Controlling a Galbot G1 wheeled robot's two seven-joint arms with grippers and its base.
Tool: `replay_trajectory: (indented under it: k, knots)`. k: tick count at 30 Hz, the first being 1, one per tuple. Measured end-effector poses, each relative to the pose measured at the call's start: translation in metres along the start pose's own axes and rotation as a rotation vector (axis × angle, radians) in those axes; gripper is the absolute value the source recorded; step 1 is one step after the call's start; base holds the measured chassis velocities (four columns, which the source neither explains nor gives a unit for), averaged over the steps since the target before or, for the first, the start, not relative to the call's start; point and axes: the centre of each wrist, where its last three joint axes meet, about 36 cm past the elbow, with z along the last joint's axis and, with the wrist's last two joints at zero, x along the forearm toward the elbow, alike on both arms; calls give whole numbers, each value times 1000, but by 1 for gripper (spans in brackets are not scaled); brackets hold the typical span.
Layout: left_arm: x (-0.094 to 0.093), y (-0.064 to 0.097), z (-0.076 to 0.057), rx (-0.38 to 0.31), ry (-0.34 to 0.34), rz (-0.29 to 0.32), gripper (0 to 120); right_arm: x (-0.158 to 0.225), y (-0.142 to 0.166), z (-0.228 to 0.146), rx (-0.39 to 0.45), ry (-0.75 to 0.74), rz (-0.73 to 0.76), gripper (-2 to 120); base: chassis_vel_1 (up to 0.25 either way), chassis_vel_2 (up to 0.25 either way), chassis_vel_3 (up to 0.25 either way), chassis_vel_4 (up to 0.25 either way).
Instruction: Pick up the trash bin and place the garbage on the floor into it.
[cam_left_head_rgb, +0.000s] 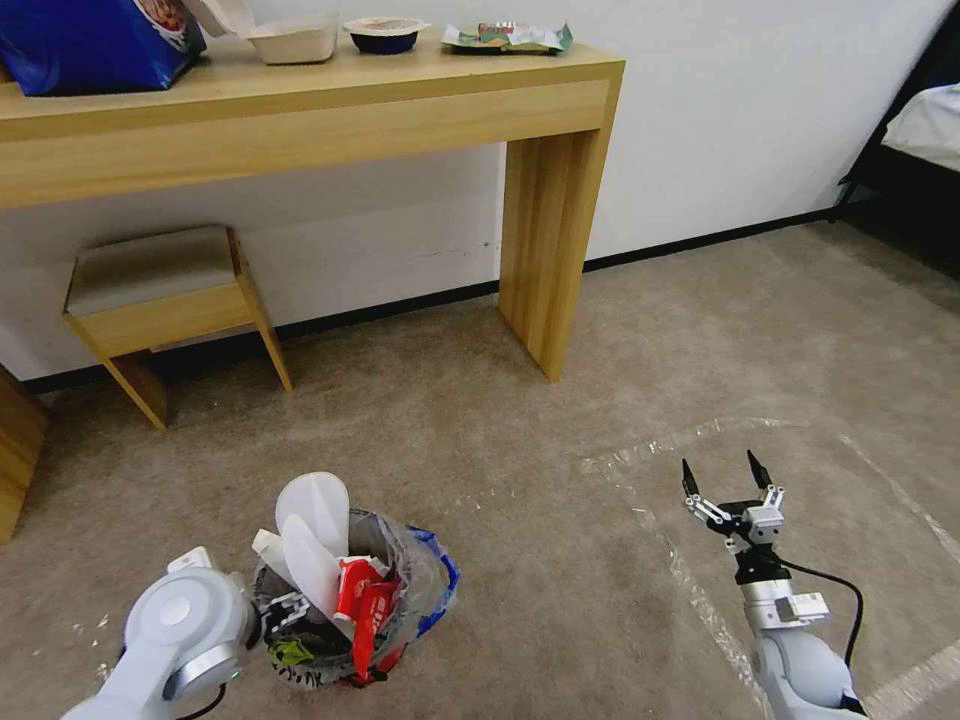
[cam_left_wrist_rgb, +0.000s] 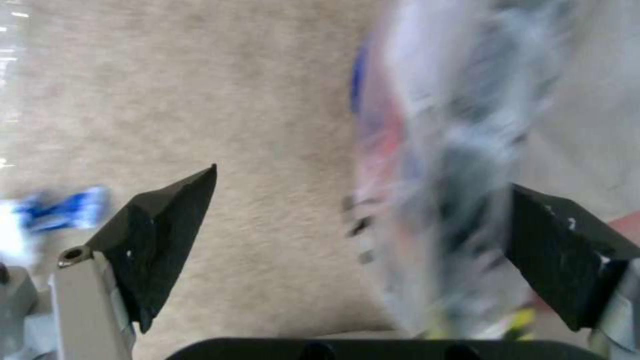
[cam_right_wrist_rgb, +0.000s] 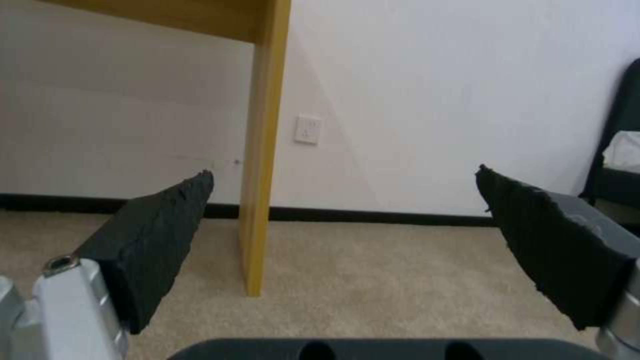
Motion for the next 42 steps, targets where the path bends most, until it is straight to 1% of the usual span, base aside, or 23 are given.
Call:
replay_trajectory:
  k: [2, 5, 6, 8, 9, 11, 12, 14, 15, 17, 18, 20, 21, 23, 30, 32, 35, 36, 38, 39, 40, 41, 42]
  knots:
    - [3, 3, 2, -3, -6, -10, 100, -2, 0, 0, -2, -3, -2, 100, 0, 0, 0, 0]
    - [18, 15, 10, -9, -28, -44, 100, -8, -1, -2, -5, -9, -12, 100, 0, 0, 0, 0]
    - [18, 15, 10, -9, -28, -44, 100, -8, -1, -2, -5, -9, -12, 100, 0, 0, 0, 0]
    - [35, 24, 21, -13, -44, -52, 100, -12, -3, -4, -3, -13, -21, 100, 0, 0, 0, 0]
    - [35, 24, 21, -13, -44, -52, 100, -12, -3, -4, -3, -13, -21, 100, 0, 0, 0, 0]
    - [46, 31, 27, -6, -58, -57, 100, -15, -7, -6, -2, -18, -25, 100, 0, 0, 0, 0]
    - [46, 31, 27, -6, -58, -57, 100, -15, -7, -6, -2, -18, -25, 100, 0, 0, 0, 0]
    - [65, 42, 35, -1, -91, -69, 100, -18, -12, -10, -11, -25, -25, 100, 0, 0, 0, 0]
    - [65, 42, 35, -1, -91, -69, 100, -18, -12, -10, -11, -25, -25, 100, 0, 0, 0, 0]
    - [79, 48, 42, -19, -132, -68, 100, -20, -13, -12, -26, -31, -25, 100, 0, 0, 0, 0]
    - [79, 48, 42, -19, -132, -68, 100, -20, -13, -12, -26, -31, -25, 100, 0, 0, 0, 0]
    - [94, 51, 48, -37, -193, -56, 100, -23, -10, -15, -61, -39, -17, 100, 0, 0, 0, 0]
    - [94, 51, 48, -37, -193, -56, 100, -23, -10, -15, -61, -39, -17, 100, 0, 0, 0, 0]
    - [105, 51, 51, -50, -250, -44, 100, -26, -4, -16, -92, -45, -11, 100, 0, 0, 0, 0]
    - [106, 52, 55, -41, -254, -35, 100, -31, 3, -16, -104, -48, -20, 100, 0, 0, 0, 0]
    - [107, 52, 52, -10, -300, 7, 100, -32, 5, -15, -108, -49, -18, 100, 0, 0, 0, 0]
    - [107, 53, 53, -7, -323, 17, 100, -32, 6, -15, -109, -49, -11, 100, 0, 0, 0, 0]
    - [105, 53, 56, -15, -364, 30, 100, -31, 5, -16, -109, -48, 2, 100, 0, 0, 0, 0]
    - [101, 50, 63, -80, -530, 103, 100, -26, 0, -19, -106, -46, 41, 100, 0, 0, 0, 0]
    - [101, 50, 63, -80, -530, 103, 100, -26, 0, -19, -106, -46, 41, 100, 0, 0, 0, 0]
    - [99, 49, 63, -109, -598, 129, 100, -24, -1, -20, -104, -45, 53, 100, 0, 0, 0, 0]
    - [91, 47, 60, -153, -728, 162, 100, -21, -5, -24, -101, -45, 81, 100, 0, 0, 0, 0]
    - [91, 47, 60, -153, -728, 162, 100, -21, -5, -24, -101, -45, 81, 100, 0, 0, 0, 0]
